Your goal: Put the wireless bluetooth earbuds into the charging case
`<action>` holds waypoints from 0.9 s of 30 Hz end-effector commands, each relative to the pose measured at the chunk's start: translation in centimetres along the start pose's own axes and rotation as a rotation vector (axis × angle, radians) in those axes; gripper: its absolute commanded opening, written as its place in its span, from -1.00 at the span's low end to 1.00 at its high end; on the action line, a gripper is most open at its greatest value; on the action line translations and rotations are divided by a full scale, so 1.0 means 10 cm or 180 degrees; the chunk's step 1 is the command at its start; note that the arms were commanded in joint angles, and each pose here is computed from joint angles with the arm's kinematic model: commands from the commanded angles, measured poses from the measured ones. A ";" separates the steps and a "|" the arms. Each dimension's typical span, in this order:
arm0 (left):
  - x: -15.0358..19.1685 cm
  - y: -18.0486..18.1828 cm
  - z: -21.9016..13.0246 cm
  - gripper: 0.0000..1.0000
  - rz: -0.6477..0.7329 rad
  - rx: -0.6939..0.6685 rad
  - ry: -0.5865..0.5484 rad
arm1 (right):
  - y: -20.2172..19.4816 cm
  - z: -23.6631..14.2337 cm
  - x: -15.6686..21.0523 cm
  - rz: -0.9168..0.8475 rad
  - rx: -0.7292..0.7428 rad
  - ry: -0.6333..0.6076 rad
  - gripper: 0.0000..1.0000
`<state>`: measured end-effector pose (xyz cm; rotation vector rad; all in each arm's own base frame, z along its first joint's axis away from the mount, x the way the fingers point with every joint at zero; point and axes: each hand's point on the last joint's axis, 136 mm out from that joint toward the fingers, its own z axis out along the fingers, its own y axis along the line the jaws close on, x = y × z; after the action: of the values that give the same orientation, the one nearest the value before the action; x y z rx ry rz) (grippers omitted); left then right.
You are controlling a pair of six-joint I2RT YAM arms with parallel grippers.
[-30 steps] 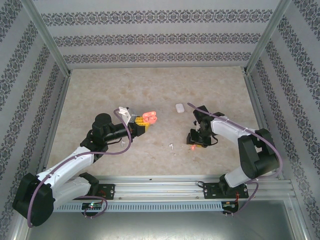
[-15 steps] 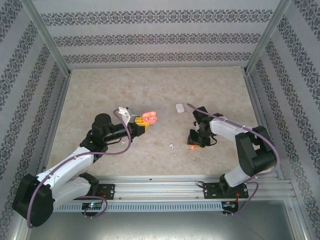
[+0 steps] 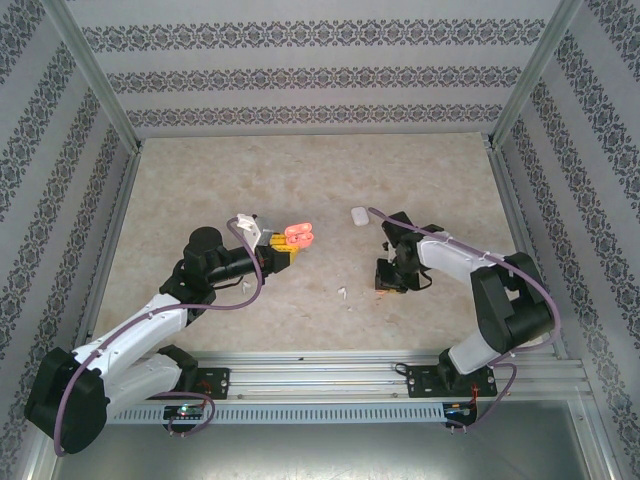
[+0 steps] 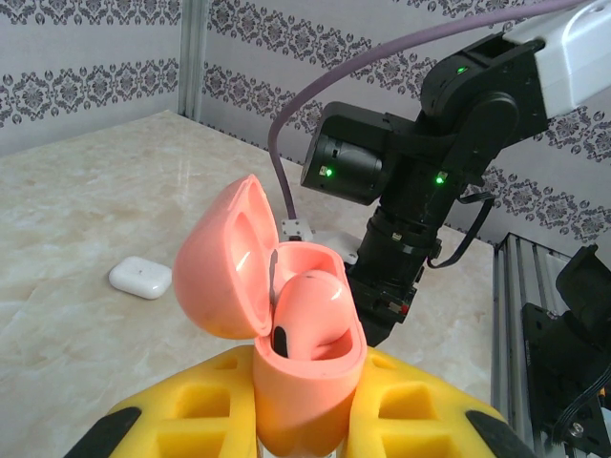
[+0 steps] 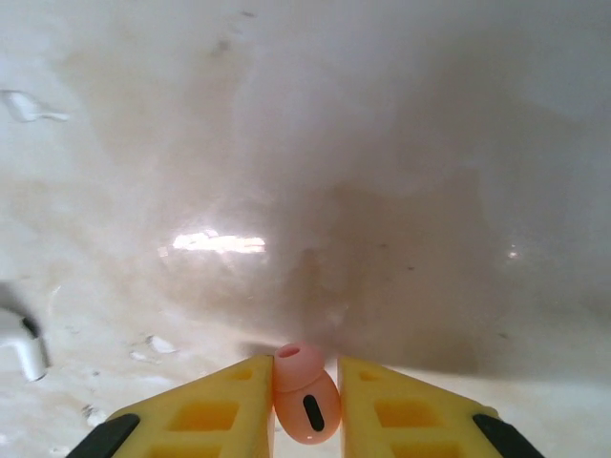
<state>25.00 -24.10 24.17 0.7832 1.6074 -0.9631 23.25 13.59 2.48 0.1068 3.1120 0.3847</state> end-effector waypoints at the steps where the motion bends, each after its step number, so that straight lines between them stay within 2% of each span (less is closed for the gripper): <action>1: -0.11 -0.03 0.00 -1.00 0.0115 0.0036 -0.0087 | 0.08 -0.23 -0.09 -0.0323 0.0121 -0.0186 -0.59; 7: -0.11 -0.05 -0.01 -1.00 0.0098 0.0062 -0.0088 | 0.30 -0.64 -0.21 -0.0938 0.0284 -0.0605 -0.67; 12: -0.12 -0.07 0.01 -1.00 0.0066 0.0130 -0.0078 | 0.64 -1.23 -0.30 -0.1642 0.0329 -0.1239 -0.76; 19: -0.13 -0.11 0.07 -1.00 -0.0003 0.0276 -0.0050 | 1.12 -2.02 -0.24 -0.2578 0.0260 -0.2006 -0.77; 27: -0.16 -0.18 0.12 -1.00 -0.0103 0.0499 0.0019 | 1.63 -2.43 -0.01 -0.3556 0.0141 -0.2473 -0.74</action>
<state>24.99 -25.44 23.90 0.8308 1.6306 -1.0605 24.61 22.63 27.82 -0.9774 2.1256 0.2175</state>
